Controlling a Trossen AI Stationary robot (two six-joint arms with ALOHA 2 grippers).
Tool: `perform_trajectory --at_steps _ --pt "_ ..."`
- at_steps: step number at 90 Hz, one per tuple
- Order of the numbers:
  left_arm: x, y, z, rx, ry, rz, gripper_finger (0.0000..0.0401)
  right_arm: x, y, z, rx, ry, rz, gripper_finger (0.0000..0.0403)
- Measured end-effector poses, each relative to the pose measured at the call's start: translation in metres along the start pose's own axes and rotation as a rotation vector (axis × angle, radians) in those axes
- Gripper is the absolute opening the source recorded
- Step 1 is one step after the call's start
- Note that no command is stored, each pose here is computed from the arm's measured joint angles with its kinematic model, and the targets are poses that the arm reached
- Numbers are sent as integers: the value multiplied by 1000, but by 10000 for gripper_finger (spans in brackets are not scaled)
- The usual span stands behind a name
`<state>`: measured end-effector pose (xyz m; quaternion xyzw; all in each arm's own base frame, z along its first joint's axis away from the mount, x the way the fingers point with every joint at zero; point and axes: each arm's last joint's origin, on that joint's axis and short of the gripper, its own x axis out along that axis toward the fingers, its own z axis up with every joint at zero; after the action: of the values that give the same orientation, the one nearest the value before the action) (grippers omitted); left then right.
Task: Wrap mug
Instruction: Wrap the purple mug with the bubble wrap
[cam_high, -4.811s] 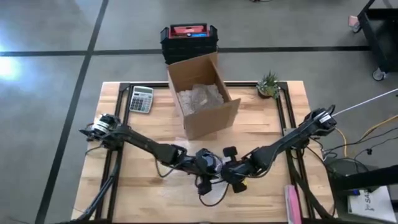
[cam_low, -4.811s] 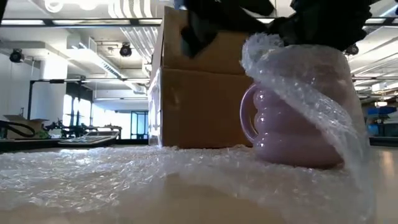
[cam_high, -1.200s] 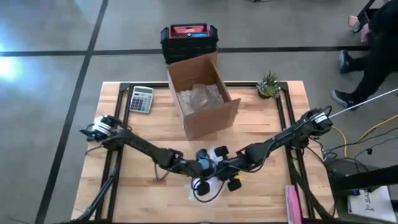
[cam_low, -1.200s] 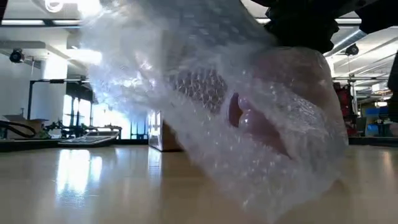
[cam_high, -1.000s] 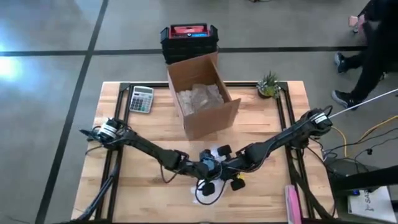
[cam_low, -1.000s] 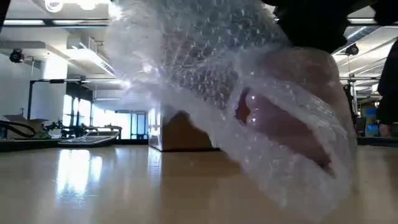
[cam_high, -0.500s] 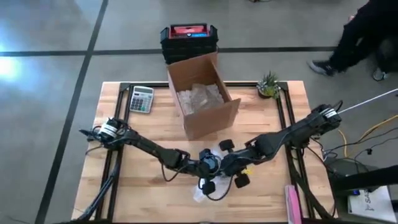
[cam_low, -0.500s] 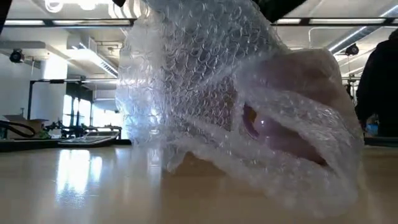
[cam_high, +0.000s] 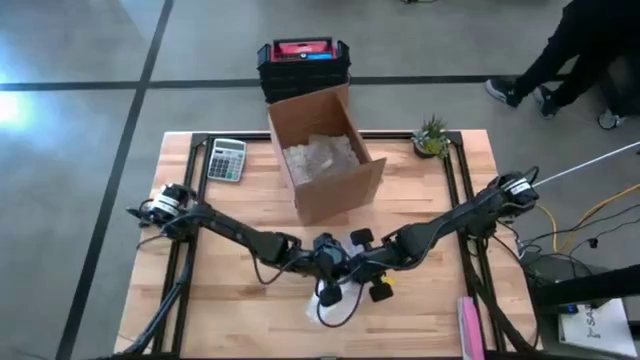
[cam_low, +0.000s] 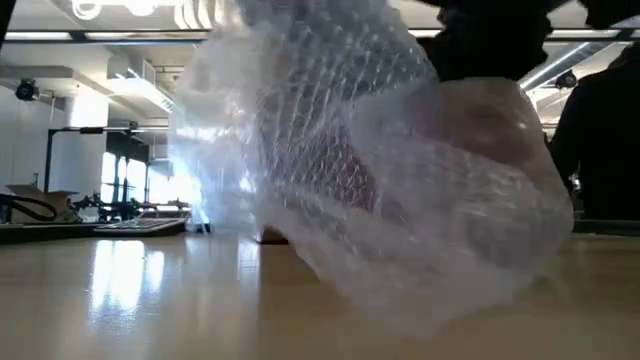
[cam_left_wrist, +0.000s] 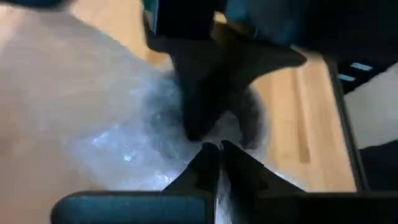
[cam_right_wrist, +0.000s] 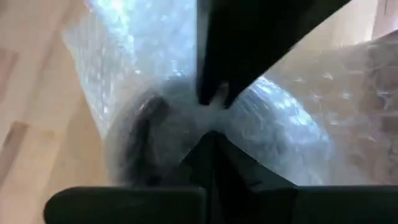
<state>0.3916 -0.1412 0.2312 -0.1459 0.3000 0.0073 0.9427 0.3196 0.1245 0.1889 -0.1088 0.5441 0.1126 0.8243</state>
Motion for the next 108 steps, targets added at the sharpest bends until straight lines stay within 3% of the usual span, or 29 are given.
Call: perform_trajectory --at_steps 30,55,75,91,108 --pt "-30 -3 -8 -46 155 71 0 12 -9 2 7 -113 16 0" --pt "-85 -17 -3 -17 113 162 0 18 -16 2 -1 -134 13 0" --pt "-109 -19 -17 -23 99 180 0 26 -18 3 6 -135 11 0" --pt "-99 -8 -47 -56 131 197 0 29 -17 8 11 -197 12 0" --pt "-78 -2 -66 -90 1 78 0 29 -20 12 7 -237 7 0"
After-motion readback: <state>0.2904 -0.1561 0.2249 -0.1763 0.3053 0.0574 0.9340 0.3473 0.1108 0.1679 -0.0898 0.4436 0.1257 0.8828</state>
